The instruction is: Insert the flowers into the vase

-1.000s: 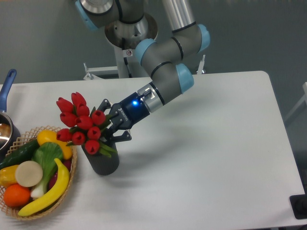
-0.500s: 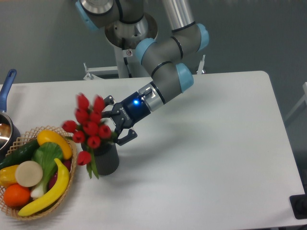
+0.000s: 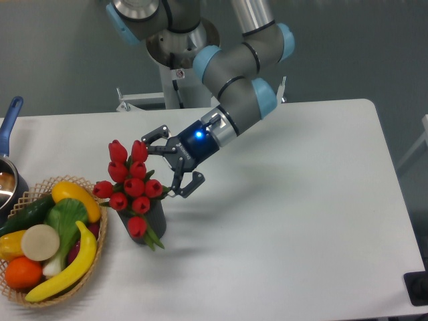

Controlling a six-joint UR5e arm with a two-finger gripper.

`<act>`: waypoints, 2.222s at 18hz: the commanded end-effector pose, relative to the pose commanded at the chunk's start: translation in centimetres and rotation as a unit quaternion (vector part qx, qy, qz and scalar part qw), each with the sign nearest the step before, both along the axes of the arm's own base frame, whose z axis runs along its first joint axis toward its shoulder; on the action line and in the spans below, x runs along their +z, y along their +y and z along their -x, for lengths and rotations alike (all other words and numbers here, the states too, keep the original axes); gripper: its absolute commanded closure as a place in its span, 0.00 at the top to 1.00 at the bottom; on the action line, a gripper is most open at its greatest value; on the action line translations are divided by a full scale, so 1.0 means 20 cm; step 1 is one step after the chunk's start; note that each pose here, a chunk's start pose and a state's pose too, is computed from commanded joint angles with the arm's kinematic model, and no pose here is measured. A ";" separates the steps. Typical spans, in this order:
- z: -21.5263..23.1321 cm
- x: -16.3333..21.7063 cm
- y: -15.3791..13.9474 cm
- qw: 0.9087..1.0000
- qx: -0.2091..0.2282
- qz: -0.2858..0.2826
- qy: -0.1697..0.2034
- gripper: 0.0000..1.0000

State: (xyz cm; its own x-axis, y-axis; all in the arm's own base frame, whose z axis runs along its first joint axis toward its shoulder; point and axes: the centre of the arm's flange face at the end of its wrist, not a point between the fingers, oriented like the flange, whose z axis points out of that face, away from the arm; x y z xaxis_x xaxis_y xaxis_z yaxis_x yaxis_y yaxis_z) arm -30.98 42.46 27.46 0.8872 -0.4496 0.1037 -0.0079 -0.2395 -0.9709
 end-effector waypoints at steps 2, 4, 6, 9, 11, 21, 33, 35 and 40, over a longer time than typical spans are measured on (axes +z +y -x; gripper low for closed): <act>0.04 0.01 -0.06 1.000 0.015 -0.002 0.005 1.00; 0.12 0.05 -0.13 0.999 0.035 -0.006 0.016 1.00; 0.19 0.11 -0.20 0.998 0.054 -0.009 0.029 1.00; 0.33 0.20 -0.36 0.993 0.095 0.004 0.063 1.00; 0.43 0.28 -0.44 0.989 0.118 0.017 0.091 1.00; 0.72 0.25 -0.60 0.948 0.157 0.206 0.187 1.00; 0.84 0.27 -0.51 0.826 0.139 0.451 0.309 1.00; 0.84 0.22 -0.52 0.822 0.133 0.462 0.306 1.00; 0.82 0.12 -0.54 0.808 0.122 0.492 0.301 1.00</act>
